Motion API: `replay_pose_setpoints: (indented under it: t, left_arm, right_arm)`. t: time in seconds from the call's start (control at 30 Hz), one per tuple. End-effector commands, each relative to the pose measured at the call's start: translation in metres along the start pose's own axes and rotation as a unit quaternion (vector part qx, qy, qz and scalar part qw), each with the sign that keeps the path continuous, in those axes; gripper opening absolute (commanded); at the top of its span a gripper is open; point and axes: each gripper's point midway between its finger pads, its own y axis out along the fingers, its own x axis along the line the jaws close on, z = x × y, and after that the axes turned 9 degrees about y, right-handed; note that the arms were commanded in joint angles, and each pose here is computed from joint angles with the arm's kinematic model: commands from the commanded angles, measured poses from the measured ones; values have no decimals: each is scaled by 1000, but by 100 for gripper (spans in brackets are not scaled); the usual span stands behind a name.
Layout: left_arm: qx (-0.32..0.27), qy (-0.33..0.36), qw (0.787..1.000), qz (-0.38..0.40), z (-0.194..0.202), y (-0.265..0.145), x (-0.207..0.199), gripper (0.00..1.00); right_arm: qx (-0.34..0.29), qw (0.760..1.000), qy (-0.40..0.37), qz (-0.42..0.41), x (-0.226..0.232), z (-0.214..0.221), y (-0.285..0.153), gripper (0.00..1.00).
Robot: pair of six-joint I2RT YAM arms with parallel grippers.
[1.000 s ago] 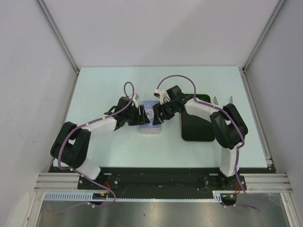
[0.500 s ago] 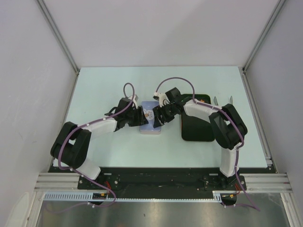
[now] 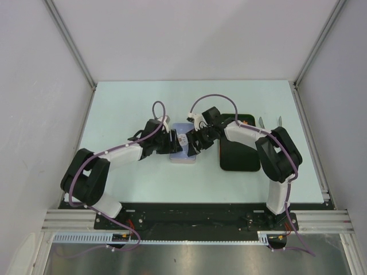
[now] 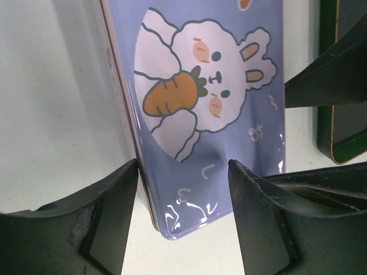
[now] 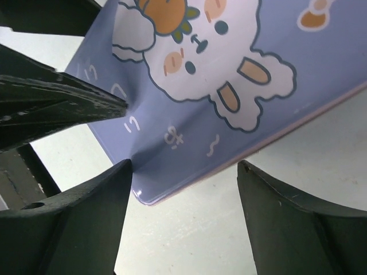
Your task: Pack the cookies
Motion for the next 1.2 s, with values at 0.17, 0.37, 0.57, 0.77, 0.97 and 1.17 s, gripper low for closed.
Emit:
replay_pose_setpoints:
  t: [0.17,0.37,0.57,0.77,0.97,1.17]
  left_arm:
    - [-87,36,995,13,-62,-37,-22,76]
    - [-120,40,992,-9,-93,-55,-11,79]
    - [-161,66,983,-63,-138,-85,8,86]
    - [-250,115,951,-141,-196,-131,31,98]
    - [-341,114,918,-170,-236,-181,50,100]
    - [-385,123,891,-206,-267,-220,69,100]
  right_arm:
    - [-61,996,-32,62,-10,-33,-53,82]
    - [-127,988,-43,80,-11,-73,-95,86]
    - [-239,960,-22,146,-41,-122,-172,96]
    - [-341,899,-12,274,-81,-150,-256,100]
    - [-397,828,-2,396,-103,-156,-321,100]
    - [-443,787,28,428,-112,-155,-367,100]
